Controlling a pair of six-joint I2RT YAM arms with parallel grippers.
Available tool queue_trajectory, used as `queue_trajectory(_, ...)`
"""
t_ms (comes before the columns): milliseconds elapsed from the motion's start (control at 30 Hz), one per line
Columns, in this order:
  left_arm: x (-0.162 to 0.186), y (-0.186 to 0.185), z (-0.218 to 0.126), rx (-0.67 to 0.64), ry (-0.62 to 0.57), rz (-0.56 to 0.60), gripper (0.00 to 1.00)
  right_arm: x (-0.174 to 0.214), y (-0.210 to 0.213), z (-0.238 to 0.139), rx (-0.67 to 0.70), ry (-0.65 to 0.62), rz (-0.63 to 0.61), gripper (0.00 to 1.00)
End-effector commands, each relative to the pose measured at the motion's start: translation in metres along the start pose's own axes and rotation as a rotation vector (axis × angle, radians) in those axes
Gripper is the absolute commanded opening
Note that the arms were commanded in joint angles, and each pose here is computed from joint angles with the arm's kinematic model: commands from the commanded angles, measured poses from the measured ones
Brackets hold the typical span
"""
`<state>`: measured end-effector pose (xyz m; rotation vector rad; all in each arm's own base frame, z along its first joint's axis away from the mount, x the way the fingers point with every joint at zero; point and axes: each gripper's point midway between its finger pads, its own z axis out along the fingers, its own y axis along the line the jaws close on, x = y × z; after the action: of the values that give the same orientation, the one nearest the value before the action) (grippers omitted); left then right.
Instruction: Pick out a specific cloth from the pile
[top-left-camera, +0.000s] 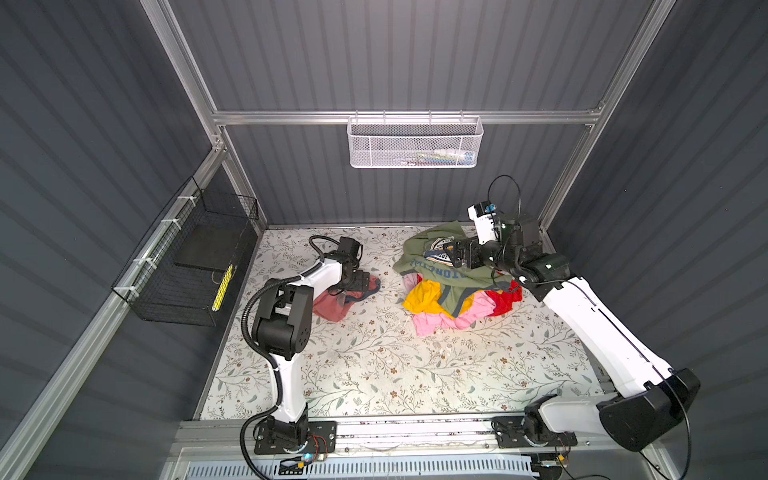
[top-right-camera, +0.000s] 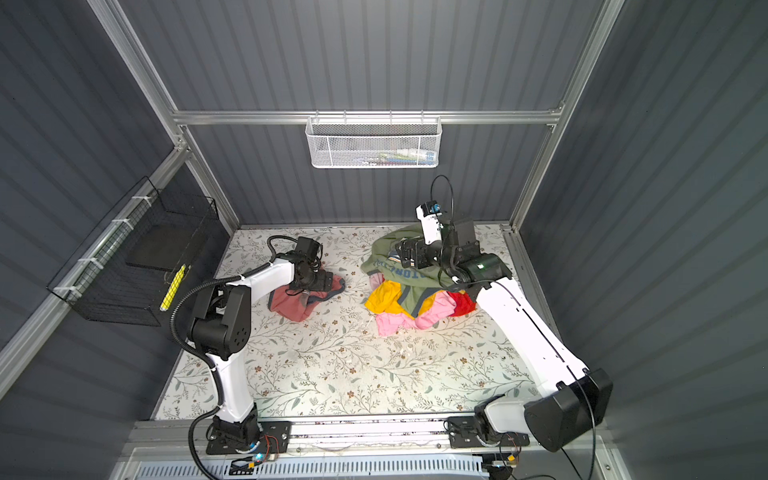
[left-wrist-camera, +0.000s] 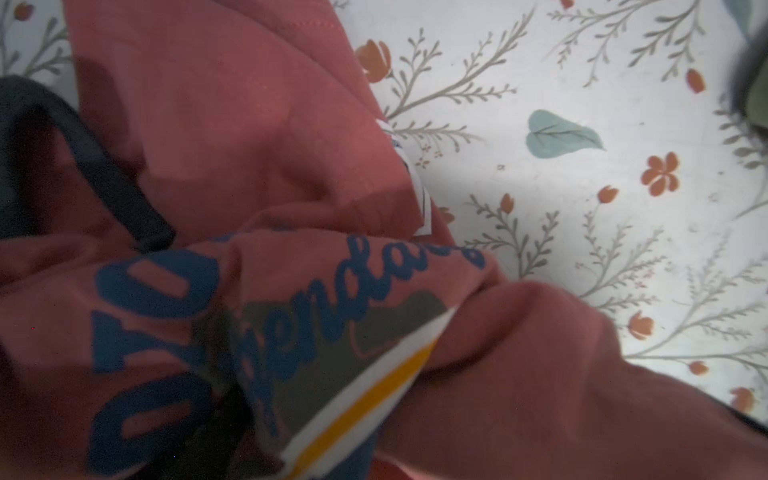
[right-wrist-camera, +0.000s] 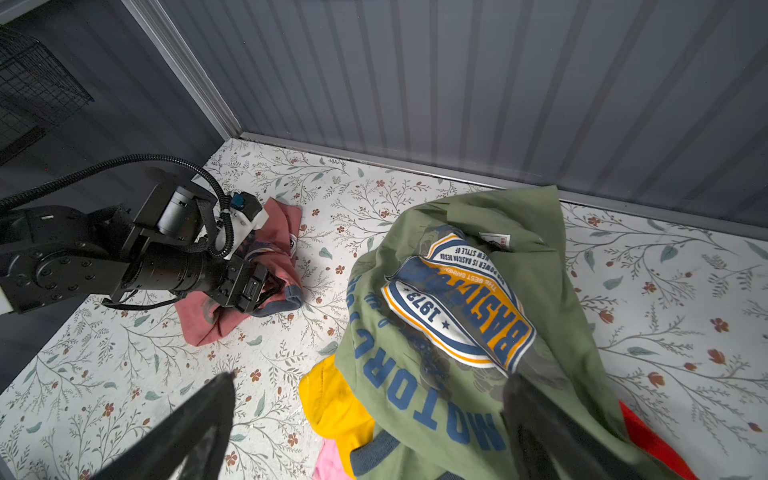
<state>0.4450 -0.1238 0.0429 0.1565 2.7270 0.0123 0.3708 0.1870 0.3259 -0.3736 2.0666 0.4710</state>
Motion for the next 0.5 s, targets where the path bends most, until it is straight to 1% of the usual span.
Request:
queue_trajectory(0,0.063,0.025,0.022,-0.123,0.229,0.034,0.95,-0.009,0.0,0.0,0.0,-0.009,-0.015,0.99)
queue_trajectory(67,0.069,0.026,0.023,-0.121,0.241,0.04,0.91,-0.009,0.0,0.002,0.0,-0.006,-0.014,0.99)
queue_trajectory(133,0.073,0.024,0.025,-0.11,0.248,0.039,0.84,-0.01,0.0,0.003,0.0,-0.005,-0.017,0.99)
queue_trajectory(200,0.073,0.022,0.025,-0.098,0.239,0.035,0.75,-0.01,-0.001,0.002,0.005,-0.005,-0.018,0.99)
queue_trajectory(233,0.071,0.019,0.024,-0.08,0.231,0.032,0.68,-0.01,-0.001,0.002,0.006,-0.006,-0.018,0.99)
queue_trajectory(300,0.065,0.013,0.022,-0.044,0.204,0.034,0.48,-0.009,-0.002,0.001,0.011,-0.006,-0.019,0.99)
queue_trajectory(367,0.058,0.01,0.019,-0.024,0.18,0.039,0.31,-0.009,-0.002,-0.001,0.013,-0.009,-0.02,0.99)
queue_trajectory(467,0.047,0.01,0.013,-0.027,0.151,0.048,0.12,-0.008,-0.002,-0.002,0.009,-0.012,-0.02,0.99)
